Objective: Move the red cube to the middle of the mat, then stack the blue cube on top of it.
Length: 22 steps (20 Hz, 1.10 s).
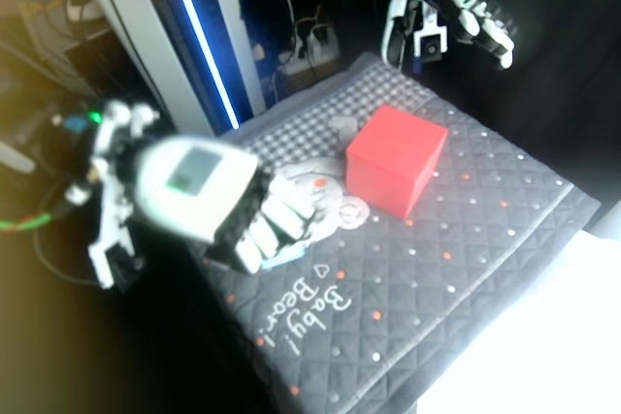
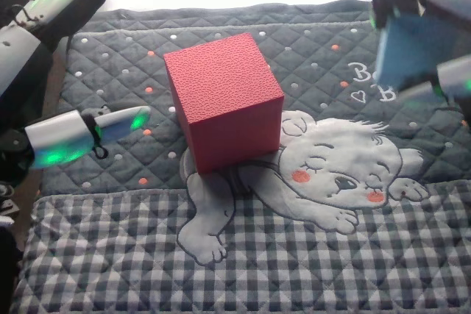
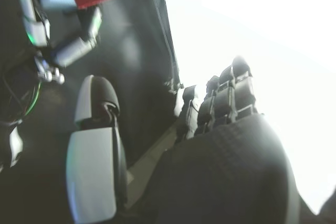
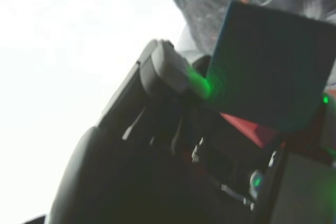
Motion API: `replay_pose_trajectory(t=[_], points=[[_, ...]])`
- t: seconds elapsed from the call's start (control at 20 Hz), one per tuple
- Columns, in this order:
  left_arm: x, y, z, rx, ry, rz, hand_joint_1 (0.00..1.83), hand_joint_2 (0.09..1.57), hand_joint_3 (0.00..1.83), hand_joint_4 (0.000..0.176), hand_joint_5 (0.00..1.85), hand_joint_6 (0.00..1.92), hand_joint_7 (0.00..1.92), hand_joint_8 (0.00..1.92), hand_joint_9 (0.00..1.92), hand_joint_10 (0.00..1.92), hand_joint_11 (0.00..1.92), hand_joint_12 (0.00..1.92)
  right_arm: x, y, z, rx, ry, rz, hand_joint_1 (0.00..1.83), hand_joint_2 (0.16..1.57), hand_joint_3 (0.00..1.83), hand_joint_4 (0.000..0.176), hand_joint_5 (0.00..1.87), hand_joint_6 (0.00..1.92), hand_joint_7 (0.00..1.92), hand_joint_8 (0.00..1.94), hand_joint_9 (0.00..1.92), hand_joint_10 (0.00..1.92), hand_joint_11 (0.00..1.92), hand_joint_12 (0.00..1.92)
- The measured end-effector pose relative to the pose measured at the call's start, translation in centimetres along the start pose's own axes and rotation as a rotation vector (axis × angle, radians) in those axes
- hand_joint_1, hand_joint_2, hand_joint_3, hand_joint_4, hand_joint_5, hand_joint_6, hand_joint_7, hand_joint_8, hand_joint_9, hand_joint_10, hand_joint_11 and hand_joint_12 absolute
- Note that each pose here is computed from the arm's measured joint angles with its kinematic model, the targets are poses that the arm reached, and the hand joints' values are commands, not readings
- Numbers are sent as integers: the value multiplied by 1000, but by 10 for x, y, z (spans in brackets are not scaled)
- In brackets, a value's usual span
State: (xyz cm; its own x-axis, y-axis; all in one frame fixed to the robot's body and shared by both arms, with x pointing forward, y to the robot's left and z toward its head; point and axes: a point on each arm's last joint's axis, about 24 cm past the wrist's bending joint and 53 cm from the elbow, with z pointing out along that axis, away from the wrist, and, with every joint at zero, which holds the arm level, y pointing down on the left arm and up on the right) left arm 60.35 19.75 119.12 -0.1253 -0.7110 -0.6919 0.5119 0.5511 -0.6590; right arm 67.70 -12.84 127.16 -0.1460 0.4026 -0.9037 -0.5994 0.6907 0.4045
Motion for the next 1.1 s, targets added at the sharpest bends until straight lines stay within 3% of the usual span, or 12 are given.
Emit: replay_pose_trajectory(t=[0.1, 0.15, 0.2, 0.25, 0.3, 0.4, 0.5, 0.6, 0.8, 0.95, 1.0, 1.1], points=[[-3, 1, -1, -3, -12, -1, 871, 1032, 3, 106, 126, 3, 0, 0, 0, 0, 0, 389, -9, 18, 9, -67, -13, 47, 1063, 1292, 72, 0, 590, 1564, 957, 1941, 1126, 1921, 1209, 1921], [-4, 2, -2, -6, -17, -1, 894, 1027, 0, 98, 134, 5, 0, 0, 0, 0, 0, 405, -13, 38, 17, -124, -24, 42, 1363, 1213, 1, 0, 185, 993, 914, 1941, 1083, 1921, 1165, 1921], [-6, 4, -4, -13, -23, 1, 924, 1018, 0, 89, 132, 3, 0, 0, 0, 0, 0, 463, -15, 52, 23, -161, -29, 20, 1318, 1065, 492, 0, 151, 490, 696, 1808, 1048, 1921, 1134, 1921], [-7, 8, -7, -23, -28, 3, 912, 1018, 0, 85, 119, 3, 1, 0, 0, 0, 0, 541, -18, 64, 27, -190, -38, 8, 1318, 963, 730, 0, 116, 234, 681, 1798, 1038, 1921, 1117, 1921], [-9, 12, -9, -41, -36, 3, 916, 1019, 0, 78, 112, 1, 6, 0, 0, 0, 0, 511, -24, 80, 31, -232, -62, 8, 1310, 993, 676, 0, 22, 52, 658, 1766, 971, 1921, 1017, 1921], [-14, 16, -10, -54, -58, 2, 913, 1027, 2, 68, 114, 1, 21, 1, 0, 0, 0, 445, -24, 94, 35, -274, -79, 18, 1314, 990, 664, 0, 81, 29, 670, 1739, 995, 1921, 1041, 1921], [-17, 17, -11, -58, -72, 2, 881, 1049, 4, 81, 81, 7, 3, 0, 0, 0, 0, 199, -16, 102, 45, -293, -69, 25, 1301, 1019, 632, 0, 52, 10, 649, 1756, 1017, 1921, 1065, 1921], [-16, 19, -15, -63, -66, 7, 886, 1077, 5, 45, 73, 2, 0, 0, 0, 0, 0, 65, -10, 108, 53, -306, -66, 33, 1311, 980, 668, 0, 81, 17, 685, 1717, 1061, 1921, 1135, 1921], [-21, 27, -17, -94, -96, 0, 835, 1076, 0, 43, 99, 2, 15, 1, 0, 0, 0, 210, 1, 119, 64, -333, -56, 74, 1311, 1029, 527, 0, 303, 83, 691, 1643, 939, 1921, 1034, 1921], [-20, 25, -19, -86, -90, 3, 854, 1088, 2, 38, 114, 2, 19, 0, 0, 0, 0, 183, 24, 115, 72, -327, -7, 152, 1321, 983, 602, 0, 168, 8, 716, 1642, 1045, 1921, 1141, 1921], [-21, 25, -19, -85, -94, 3, 886, 1083, 0, 37, 111, 0, 18, 0, 0, 0, 0, 143, 29, 113, 74, -322, 2, 167, 1322, 977, 613, 0, 373, 96, 718, 1644, 1046, 1921, 1139, 1921], [-21, 25, -19, -84, -97, 3, 911, 1086, 1, 14, 110, 0, 22, 1, 0, 0, 0, 208, 29, 112, 75, -325, -2, 182, 1313, 1004, 592, 0, 418, 281, 692, 1672, 1001, 1921, 1092, 1921]])
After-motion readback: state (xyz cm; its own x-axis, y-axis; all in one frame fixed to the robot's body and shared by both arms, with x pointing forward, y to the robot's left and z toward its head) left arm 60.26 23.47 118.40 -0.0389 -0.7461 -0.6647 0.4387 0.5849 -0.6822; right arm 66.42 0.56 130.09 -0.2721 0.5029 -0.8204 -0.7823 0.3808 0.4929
